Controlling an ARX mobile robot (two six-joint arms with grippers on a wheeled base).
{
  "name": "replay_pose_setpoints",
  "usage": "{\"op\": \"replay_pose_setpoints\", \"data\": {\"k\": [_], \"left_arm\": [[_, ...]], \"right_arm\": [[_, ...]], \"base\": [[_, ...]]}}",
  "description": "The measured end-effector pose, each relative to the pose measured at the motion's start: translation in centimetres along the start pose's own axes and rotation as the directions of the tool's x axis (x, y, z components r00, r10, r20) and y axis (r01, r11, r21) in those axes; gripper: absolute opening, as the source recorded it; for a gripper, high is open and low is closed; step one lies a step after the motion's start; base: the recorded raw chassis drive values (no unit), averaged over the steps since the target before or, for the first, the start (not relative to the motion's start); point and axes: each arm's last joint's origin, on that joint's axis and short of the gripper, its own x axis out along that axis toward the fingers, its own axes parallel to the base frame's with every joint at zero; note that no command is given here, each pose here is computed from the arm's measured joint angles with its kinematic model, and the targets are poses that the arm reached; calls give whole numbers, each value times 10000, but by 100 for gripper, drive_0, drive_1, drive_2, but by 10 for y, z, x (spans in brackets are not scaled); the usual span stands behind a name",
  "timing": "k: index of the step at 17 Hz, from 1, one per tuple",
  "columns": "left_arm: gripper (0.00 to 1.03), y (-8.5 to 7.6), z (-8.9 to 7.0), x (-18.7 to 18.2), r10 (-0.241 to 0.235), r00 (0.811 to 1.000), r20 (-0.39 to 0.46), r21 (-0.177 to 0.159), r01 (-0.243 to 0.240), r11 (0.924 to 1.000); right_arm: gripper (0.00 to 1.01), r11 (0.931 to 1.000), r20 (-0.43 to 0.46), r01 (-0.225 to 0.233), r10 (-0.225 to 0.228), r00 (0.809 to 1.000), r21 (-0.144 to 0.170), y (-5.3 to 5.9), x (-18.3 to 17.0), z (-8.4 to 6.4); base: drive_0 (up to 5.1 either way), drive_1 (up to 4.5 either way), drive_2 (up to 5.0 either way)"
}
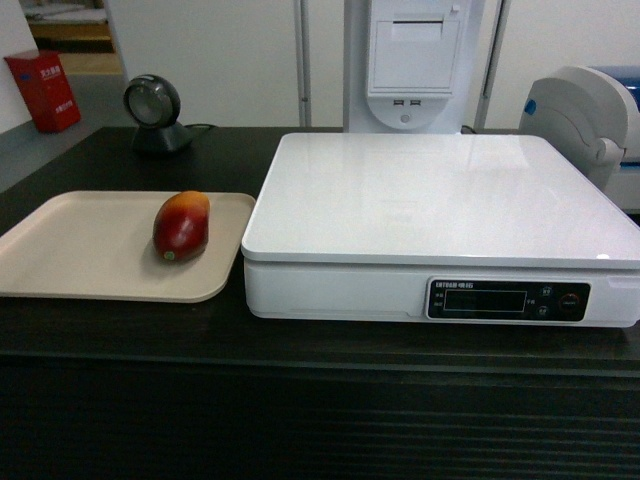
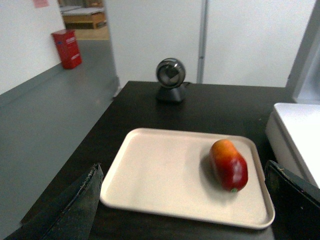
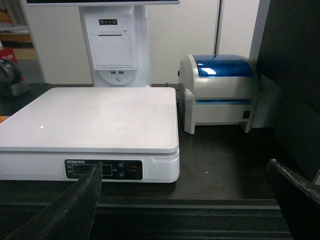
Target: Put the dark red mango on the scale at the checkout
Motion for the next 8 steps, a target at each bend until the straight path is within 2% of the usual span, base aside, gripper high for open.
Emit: {"op": "replay_pose_setpoints", "data": {"k": [2, 4, 5, 8], "left_arm": [[98, -2, 3, 15, -328, 9995, -19, 79, 328, 9994], [98, -10, 0, 64, -1193, 9901, -746, 175, 1209, 9925], [98, -15, -5, 88, -1529, 9800, -1277, 250, 1573, 9872], [98, -35, -22, 159, -1969, 9452, -2606, 531, 2176, 9746]], "right_arm": [[98, 10000, 0, -4, 4, 10000, 0, 0, 0, 0], [98, 10000, 0, 0, 0, 10000, 0, 0, 0, 0], [98, 10000, -4, 0, 0, 10000, 0, 0, 0, 0], [98, 10000, 0, 0, 0, 10000, 0, 0, 0, 0]], "base": [[0, 0, 0], [0, 0, 0], [0, 0, 0], [0, 0, 0]]}}
